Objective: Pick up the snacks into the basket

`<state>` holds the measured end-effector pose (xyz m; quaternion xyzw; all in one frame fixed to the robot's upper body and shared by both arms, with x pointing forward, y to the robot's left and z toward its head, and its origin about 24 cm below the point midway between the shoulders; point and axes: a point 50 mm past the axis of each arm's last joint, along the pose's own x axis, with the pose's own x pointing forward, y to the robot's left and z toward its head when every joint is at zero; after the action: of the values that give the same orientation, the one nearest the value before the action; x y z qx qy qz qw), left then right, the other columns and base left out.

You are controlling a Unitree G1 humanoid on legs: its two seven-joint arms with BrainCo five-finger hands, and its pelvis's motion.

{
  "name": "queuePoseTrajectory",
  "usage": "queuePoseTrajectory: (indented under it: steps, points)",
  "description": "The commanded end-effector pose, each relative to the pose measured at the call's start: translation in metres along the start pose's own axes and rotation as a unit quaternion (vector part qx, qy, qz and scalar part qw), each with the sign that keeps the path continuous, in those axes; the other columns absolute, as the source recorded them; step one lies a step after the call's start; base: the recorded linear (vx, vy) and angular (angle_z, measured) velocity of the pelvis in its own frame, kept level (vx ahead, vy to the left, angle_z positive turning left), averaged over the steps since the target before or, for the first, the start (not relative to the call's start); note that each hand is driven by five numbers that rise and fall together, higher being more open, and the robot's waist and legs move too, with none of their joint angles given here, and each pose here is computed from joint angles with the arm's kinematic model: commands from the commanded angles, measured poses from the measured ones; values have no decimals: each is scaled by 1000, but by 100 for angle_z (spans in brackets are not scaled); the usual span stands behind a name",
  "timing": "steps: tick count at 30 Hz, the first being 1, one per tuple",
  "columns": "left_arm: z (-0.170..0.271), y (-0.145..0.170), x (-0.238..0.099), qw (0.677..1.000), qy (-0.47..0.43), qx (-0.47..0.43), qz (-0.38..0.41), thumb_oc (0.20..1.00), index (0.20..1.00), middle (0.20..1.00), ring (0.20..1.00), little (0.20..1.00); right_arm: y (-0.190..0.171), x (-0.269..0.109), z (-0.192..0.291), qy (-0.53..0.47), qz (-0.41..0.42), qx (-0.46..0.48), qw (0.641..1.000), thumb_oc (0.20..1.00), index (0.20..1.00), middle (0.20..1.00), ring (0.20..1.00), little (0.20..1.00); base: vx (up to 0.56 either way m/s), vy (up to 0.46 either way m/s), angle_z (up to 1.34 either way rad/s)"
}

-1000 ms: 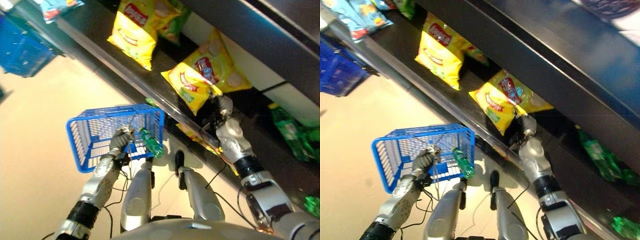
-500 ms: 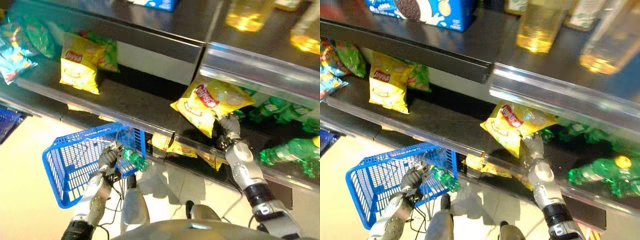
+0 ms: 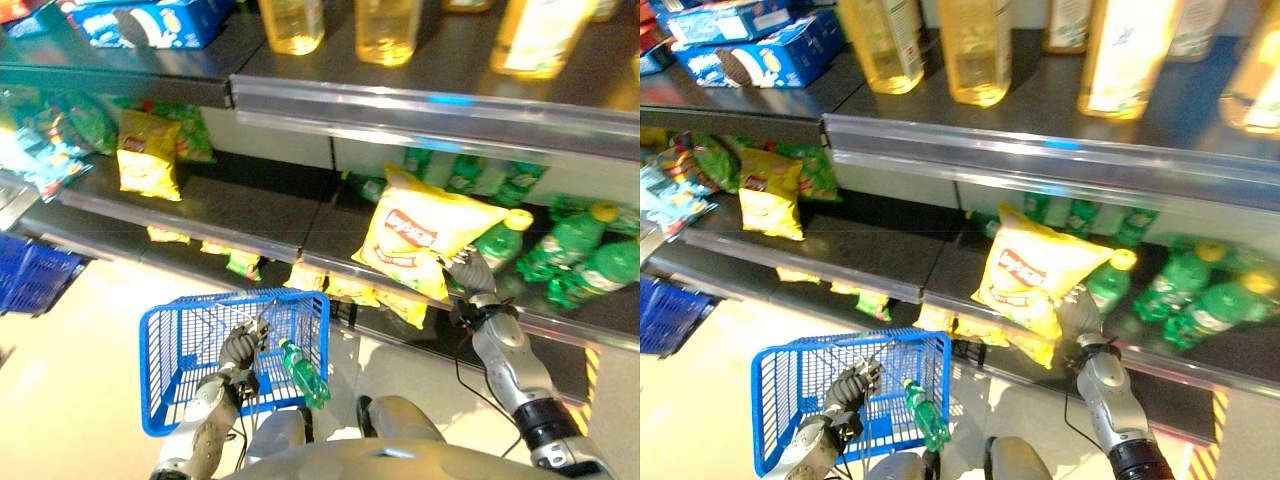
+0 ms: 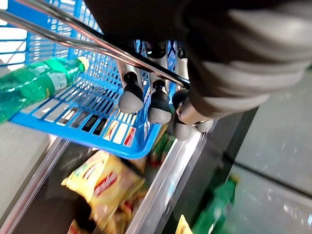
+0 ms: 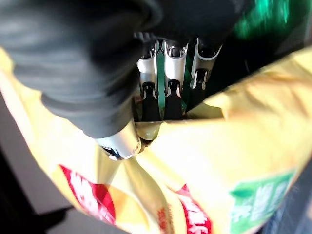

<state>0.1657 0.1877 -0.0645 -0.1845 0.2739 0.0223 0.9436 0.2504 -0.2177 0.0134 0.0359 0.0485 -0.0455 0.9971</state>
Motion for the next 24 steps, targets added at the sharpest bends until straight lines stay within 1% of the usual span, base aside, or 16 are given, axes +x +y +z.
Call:
queuePoseTrajectory:
  steps: [1,4,5,9,11,12,13,14,17,18,19,20,21,22,23,24]
  points:
    - [73,-45,10,977,-183,14,-106,200,200,200,200,200,2,4,29,-87,3,8,996,200,200,200,200,200,-103,109,-21]
    - [79,-46,11,974,-194,34,-108,200,200,200,200,200,0,1,27,-86,-1,5,996,200,200,200,200,200,-163,145,-9]
    - [84,-48,11,971,-205,51,-113,200,200,200,200,200,2,-1,23,-79,8,-6,997,200,200,200,200,200,-234,218,18]
    - [95,-54,13,965,-226,56,-123,200,200,200,200,200,13,0,19,-70,42,-35,996,200,200,200,200,200,-192,177,4]
    - [105,-61,14,958,-240,62,-142,200,200,200,200,200,26,-1,13,-54,96,-76,991,200,200,200,200,200,-290,187,-24]
    - [110,-65,12,953,-246,71,-161,200,200,200,200,200,35,-4,4,-34,155,-146,977,200,200,200,200,200,-270,162,-67]
    - [112,-71,12,949,-249,72,-177,200,200,200,200,200,41,-6,-1,-22,190,-186,964,200,200,200,200,200,-176,118,-80]
    - [113,-70,12,949,-249,72,-177,200,200,200,200,200,41,-6,-1,-22,191,-187,964,200,200,200,200,200,-130,63,-73]
    - [115,-83,11,942,-243,74,-220,200,200,200,200,200,56,-14,-15,2,285,-276,918,200,200,200,200,200,-186,62,-29]
    - [116,-96,11,934,-243,75,-251,200,200,200,200,200,69,-17,-20,2,348,-337,875,200,200,200,200,200,-205,-3,-9]
    - [118,-105,11,929,-245,73,-266,200,200,200,200,200,76,-17,-21,-4,377,-367,850,200,200,200,200,200,-156,-15,-6]
    - [119,-105,12,929,-246,73,-266,200,200,200,200,200,77,-16,-21,-5,378,-367,850,200,200,200,200,200,-263,-28,-4]
    - [126,-123,12,919,-256,66,-292,200,200,200,200,200,87,-12,-17,-24,407,-412,815,200,200,200,200,200,-199,-19,9]
    - [126,-123,13,919,-257,66,-292,200,200,200,200,200,87,-12,-16,-24,407,-413,814,200,200,200,200,200,-316,-37,26]
    - [128,-141,14,910,-256,61,-319,200,200,200,200,200,98,-11,-19,-42,445,-477,757,200,200,200,200,200,-120,-16,27]
    - [128,-141,14,910,-257,61,-319,200,200,200,200,200,98,-11,-19,-42,444,-478,757,200,200,200,200,200,-131,-22,11]
